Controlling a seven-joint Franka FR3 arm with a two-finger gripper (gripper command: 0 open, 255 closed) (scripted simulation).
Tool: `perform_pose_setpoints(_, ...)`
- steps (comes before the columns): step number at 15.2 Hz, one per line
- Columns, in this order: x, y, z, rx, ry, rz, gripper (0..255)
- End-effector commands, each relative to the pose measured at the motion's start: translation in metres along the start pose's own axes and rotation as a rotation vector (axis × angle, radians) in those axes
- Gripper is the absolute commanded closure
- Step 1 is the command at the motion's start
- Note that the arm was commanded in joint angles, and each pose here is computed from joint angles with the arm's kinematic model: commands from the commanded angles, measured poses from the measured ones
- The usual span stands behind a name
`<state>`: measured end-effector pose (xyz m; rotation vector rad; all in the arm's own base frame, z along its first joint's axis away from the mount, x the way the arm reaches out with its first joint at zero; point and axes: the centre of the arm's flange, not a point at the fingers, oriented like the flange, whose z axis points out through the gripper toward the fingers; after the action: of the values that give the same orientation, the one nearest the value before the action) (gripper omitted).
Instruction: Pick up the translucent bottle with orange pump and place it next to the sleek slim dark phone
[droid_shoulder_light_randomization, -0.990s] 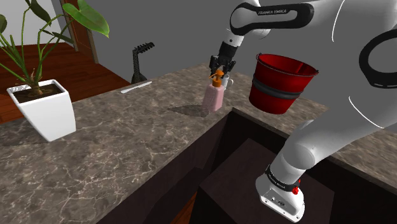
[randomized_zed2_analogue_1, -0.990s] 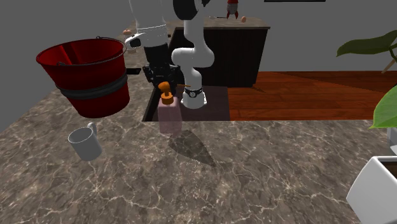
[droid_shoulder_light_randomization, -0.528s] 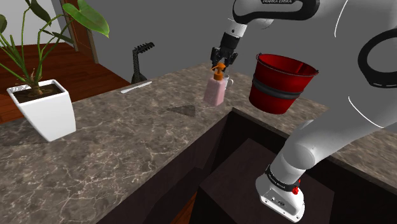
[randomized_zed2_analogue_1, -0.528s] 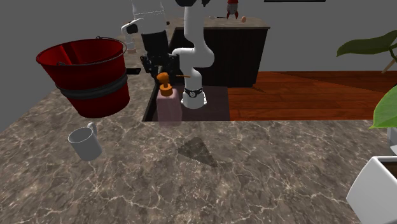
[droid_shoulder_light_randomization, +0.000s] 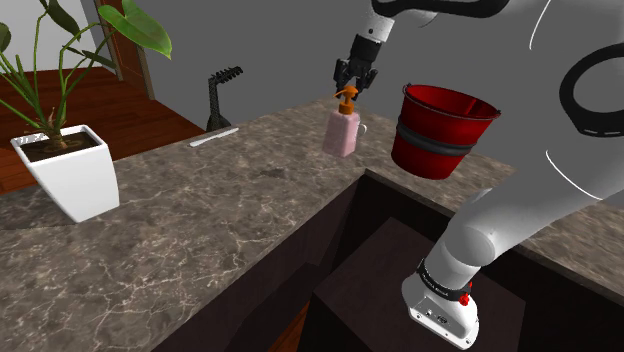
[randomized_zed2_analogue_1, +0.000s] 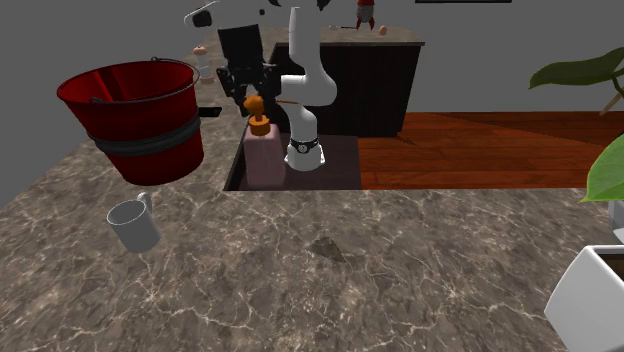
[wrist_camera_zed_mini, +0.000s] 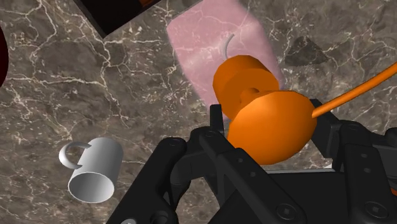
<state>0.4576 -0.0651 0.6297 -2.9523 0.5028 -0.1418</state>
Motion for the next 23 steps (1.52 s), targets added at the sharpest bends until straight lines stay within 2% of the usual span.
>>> perform_pose_setpoints(1, 0.001, -0.001, -0.012, 0.000, 0.000, 0.000, 255)
perform_pose_setpoints(23, 0.009, -0.019, -0.126, 0.000, 0.000, 0.000, 255)
